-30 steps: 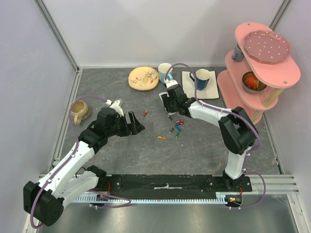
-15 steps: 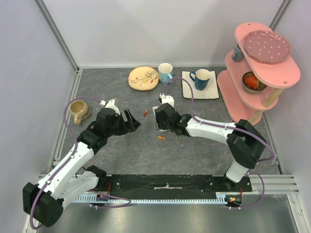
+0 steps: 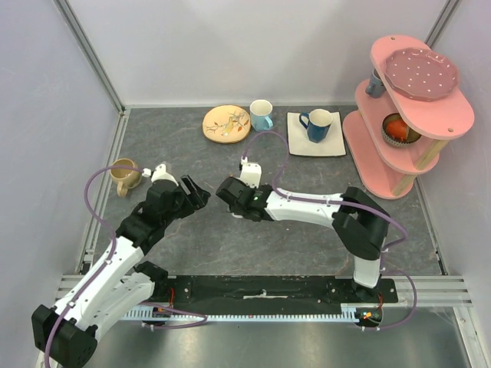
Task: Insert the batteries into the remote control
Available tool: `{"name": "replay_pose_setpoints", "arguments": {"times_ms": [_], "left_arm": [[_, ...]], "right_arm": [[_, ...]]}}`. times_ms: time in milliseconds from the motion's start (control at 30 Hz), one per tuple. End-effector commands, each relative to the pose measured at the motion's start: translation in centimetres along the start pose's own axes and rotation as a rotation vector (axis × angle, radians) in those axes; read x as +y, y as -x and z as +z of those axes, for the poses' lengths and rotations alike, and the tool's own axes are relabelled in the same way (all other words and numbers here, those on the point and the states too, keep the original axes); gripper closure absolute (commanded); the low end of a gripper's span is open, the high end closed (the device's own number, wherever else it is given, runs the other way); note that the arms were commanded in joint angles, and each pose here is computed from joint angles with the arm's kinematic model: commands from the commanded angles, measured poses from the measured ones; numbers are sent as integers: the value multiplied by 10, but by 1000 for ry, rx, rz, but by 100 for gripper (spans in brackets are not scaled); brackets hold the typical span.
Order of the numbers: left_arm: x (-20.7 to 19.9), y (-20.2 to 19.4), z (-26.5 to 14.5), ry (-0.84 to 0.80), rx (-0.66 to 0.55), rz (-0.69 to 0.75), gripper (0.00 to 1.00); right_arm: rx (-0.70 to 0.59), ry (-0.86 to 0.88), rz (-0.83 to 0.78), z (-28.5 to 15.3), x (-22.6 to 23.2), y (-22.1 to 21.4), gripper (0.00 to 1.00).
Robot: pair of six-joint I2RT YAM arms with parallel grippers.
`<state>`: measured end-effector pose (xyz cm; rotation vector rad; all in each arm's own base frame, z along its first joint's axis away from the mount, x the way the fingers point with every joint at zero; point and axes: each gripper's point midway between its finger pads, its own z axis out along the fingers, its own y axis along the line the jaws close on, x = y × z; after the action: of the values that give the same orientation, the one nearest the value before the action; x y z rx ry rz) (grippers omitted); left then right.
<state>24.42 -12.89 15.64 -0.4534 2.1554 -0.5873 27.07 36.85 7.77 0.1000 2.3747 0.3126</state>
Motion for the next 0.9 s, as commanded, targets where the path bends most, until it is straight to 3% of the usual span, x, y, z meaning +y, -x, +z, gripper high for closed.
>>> {"name": "replay_pose_setpoints", "arguments": {"times_ms": [0, 333, 467, 567, 867], "left_arm": [[6, 5, -3, 21, -53, -60, 23], [8, 2, -2, 24, -37, -44, 23], [9, -1, 0, 27, -27, -41, 23], [8, -3, 2, 25, -20, -39, 21], [9, -8, 6, 37, 10, -30, 13]], "right_arm": [[1, -139, 120, 9, -15, -6, 100], [87, -150, 57, 26, -13, -35, 99], [108, -148, 28, 28, -15, -41, 74], [110, -138, 16, 27, -13, -40, 63], [58, -68, 18, 5, 2, -11, 45]]}}
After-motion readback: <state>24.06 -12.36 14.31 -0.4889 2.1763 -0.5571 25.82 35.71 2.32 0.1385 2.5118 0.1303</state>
